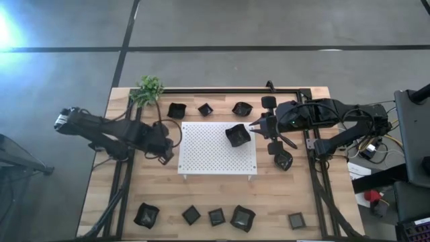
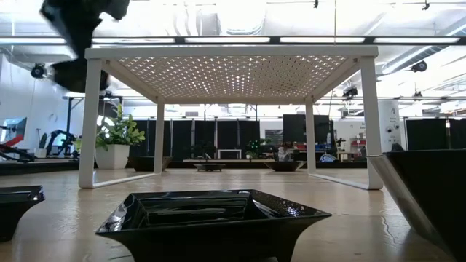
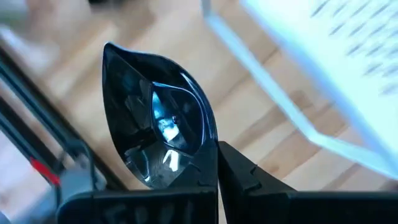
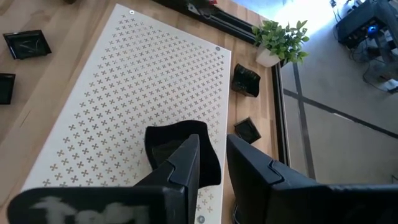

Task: Pick & Place Mini shaped plates
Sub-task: Put the black leaf shaped plate on the shelf

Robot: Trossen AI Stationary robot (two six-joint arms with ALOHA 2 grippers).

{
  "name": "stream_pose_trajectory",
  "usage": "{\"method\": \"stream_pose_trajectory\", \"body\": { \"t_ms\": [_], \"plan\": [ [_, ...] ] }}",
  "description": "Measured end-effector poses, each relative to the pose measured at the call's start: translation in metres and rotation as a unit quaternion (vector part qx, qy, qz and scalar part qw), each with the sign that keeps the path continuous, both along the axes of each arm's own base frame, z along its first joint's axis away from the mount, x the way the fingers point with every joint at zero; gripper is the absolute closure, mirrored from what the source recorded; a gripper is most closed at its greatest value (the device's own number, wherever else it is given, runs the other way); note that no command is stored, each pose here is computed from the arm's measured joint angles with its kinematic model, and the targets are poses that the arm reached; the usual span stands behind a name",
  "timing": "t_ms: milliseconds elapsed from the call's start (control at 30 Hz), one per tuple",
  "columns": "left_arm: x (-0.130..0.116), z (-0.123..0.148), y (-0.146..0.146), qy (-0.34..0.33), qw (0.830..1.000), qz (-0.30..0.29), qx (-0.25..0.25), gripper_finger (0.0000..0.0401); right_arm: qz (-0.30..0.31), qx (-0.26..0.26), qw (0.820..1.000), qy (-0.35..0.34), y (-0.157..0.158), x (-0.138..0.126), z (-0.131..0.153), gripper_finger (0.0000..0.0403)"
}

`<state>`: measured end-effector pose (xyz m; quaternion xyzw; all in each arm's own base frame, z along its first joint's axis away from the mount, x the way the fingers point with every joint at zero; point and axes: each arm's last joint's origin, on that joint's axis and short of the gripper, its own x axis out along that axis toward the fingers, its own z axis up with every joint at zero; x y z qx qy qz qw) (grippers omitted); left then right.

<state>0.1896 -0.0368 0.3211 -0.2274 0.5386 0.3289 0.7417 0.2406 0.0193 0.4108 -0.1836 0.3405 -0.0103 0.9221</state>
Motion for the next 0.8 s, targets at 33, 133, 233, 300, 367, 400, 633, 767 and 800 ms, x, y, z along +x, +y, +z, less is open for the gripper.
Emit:
{"method": "stream_pose_trajectory", "body": {
  "t_ms": [33, 133, 233, 300, 367, 400, 633, 767, 800],
  "plan": [
    [0.003, 0.006, 0.000, -0.006, 1.000, -0.012, 0.009, 0.0401, 0.000, 0.000, 1.000, 0.000, 0.000, 0.000, 0.000, 0.0324],
    [0.010, 0.022, 0.000, -0.010, 0.998, -0.053, 0.037, 0.0401, 0.000, 0.000, 1.000, 0.000, 0.000, 0.000, 0.000, 0.0329],
    [0.024, 0.031, -0.002, -0.005, 0.992, -0.105, 0.067, 0.0401, 0.000, 0.000, 1.000, 0.000, 0.000, 0.000, 0.000, 0.0333],
    [0.037, 0.034, -0.004, 0.011, 0.983, -0.161, 0.090, 0.0401, 0.000, 0.000, 1.000, 0.000, 0.000, 0.000, 0.000, 0.0335],
    [0.049, 0.035, -0.007, 0.032, 0.970, -0.215, 0.108, 0.0401, 0.000, 0.000, 1.000, 0.000, 0.000, 0.000, 0.000, 0.0334],
    [0.056, 0.034, -0.008, 0.043, 0.963, -0.239, 0.118, 0.0401, 0.000, 0.000, 1.000, 0.000, 0.000, 0.000, 0.000, 0.0333],
    [0.096, 0.022, -0.016, 0.124, 0.898, -0.389, 0.165, 0.0401, -0.001, 0.001, 1.000, 0.000, 0.000, 0.000, 0.000, 0.0325],
    [0.112, 0.007, -0.019, 0.166, 0.870, -0.426, 0.184, 0.0401, -0.001, 0.001, 1.000, 0.000, 0.000, 0.000, 0.000, 0.0328],
    [0.115, 0.004, -0.019, 0.174, 0.866, -0.430, 0.185, 0.0401, -0.001, 0.001, 1.000, 0.000, 0.000, 0.000, 0.000, 0.0330]
  ]
}}
